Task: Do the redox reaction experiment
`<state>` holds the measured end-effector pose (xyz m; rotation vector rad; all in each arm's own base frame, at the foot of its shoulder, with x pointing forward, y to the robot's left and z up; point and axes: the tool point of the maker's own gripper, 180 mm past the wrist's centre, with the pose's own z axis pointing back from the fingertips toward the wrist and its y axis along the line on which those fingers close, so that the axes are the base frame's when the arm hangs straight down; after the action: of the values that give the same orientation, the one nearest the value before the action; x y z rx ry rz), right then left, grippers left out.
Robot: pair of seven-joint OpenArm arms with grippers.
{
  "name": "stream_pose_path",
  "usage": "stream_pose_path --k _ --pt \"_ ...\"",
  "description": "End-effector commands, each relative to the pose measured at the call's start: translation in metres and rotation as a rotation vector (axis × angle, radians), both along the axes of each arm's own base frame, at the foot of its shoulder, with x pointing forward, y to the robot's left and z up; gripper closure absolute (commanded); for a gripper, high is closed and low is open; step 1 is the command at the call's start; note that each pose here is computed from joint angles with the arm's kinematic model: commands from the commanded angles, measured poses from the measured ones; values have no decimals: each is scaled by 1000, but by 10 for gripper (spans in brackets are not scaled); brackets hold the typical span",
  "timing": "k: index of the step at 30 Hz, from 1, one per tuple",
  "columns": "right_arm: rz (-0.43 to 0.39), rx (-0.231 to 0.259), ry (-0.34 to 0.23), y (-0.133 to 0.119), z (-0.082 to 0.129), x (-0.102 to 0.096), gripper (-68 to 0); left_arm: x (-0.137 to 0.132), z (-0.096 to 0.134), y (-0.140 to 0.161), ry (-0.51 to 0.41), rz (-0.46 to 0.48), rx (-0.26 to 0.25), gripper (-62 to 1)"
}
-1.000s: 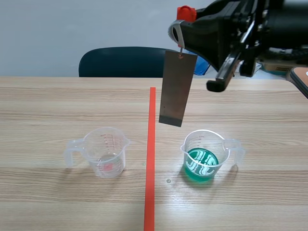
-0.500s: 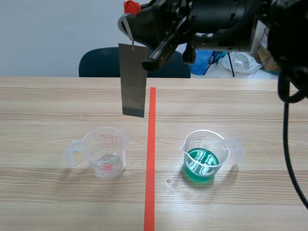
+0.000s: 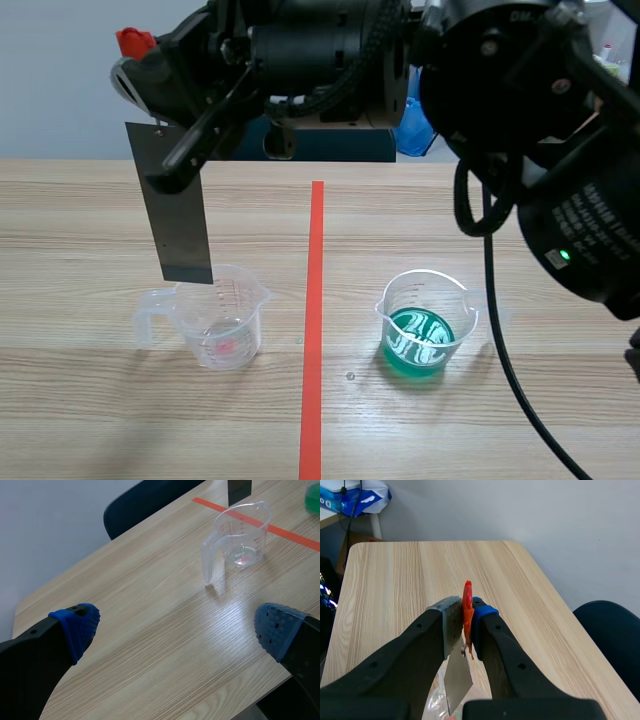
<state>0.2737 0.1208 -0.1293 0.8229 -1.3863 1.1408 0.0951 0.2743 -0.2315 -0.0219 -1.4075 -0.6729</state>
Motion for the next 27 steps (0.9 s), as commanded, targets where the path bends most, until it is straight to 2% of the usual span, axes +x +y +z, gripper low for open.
stream_pose_path --k 1,17,27 --pt "17 31 -34 3 15 -2 -6 1 6 0 -24 3 -13 -623" --pt "-41 -13 -30 3 7 7 -6 1 6 0 -24 3 -13 -623" --pt "-48 -38 -27 2 3 8 -6 1 6 0 -24 3 -13 -623"
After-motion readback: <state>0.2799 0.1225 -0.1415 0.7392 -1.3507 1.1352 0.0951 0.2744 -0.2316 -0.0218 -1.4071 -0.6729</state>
